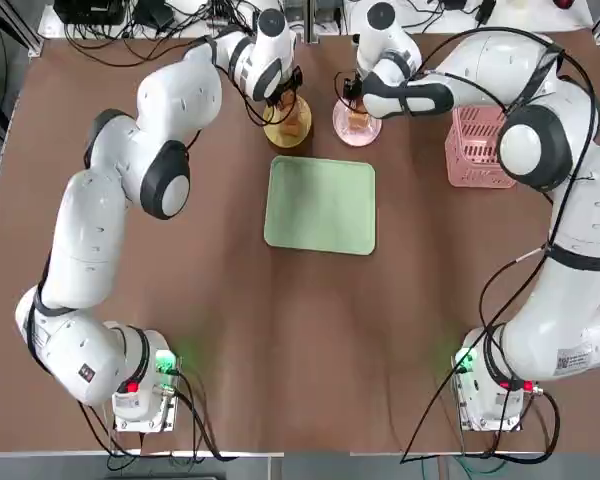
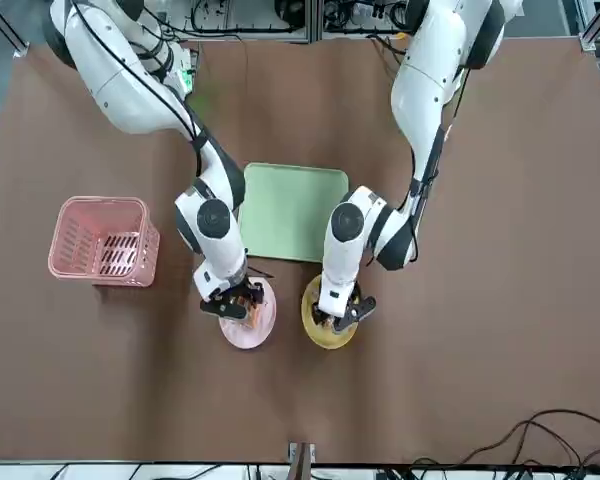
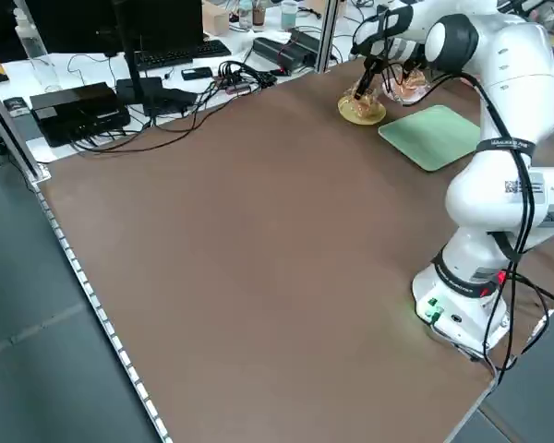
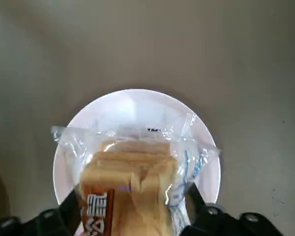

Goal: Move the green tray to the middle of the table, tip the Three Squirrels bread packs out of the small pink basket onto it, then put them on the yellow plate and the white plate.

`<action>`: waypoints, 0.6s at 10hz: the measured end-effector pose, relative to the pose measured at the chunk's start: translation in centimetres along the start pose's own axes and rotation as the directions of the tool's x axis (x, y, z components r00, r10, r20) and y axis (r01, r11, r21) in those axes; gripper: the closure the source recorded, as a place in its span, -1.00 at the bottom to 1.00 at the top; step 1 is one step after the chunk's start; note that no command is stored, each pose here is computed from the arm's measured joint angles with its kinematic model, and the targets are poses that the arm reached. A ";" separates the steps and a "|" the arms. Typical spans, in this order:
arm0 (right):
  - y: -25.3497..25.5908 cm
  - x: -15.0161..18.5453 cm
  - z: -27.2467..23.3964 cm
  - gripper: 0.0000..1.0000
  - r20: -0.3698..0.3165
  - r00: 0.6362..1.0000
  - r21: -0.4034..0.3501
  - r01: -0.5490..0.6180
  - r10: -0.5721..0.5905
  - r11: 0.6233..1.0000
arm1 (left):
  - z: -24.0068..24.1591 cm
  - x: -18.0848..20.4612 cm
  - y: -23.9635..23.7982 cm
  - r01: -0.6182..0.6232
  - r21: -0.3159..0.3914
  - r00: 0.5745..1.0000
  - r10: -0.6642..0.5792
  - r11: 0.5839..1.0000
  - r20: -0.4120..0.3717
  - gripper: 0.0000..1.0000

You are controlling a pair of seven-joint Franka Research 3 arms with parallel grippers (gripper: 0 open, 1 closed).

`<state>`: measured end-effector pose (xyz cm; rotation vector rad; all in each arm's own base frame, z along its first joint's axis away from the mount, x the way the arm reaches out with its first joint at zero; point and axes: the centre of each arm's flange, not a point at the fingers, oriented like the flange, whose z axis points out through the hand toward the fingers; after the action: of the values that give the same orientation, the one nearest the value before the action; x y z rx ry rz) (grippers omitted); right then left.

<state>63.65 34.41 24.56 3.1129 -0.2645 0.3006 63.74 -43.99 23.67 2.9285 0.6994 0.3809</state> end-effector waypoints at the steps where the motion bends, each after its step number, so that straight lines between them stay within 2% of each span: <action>1: 0.2 0.2 0.1 -0.96 -0.002 1.000 -0.002 -0.003 0.003 1.000 | 0.0 0.0 0.0 0.000 -0.001 1.000 0.000 1.000 0.000 -0.79; 3: 0.6 0.6 0.0 -0.97 -0.008 1.000 -0.004 -0.009 0.009 1.000 | 0.0 0.0 0.0 0.000 -0.004 1.000 0.000 1.000 -0.002 -0.97; 6: 1.1 1.7 -0.6 -0.97 -0.021 0.999 0.002 -0.026 0.027 1.000 | 0.0 0.0 0.1 -0.001 -0.004 1.000 0.001 1.000 -0.002 -1.00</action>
<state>65.00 33.08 25.49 3.1085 -0.3056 0.3344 63.72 -44.08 23.71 2.9249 0.6972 0.3843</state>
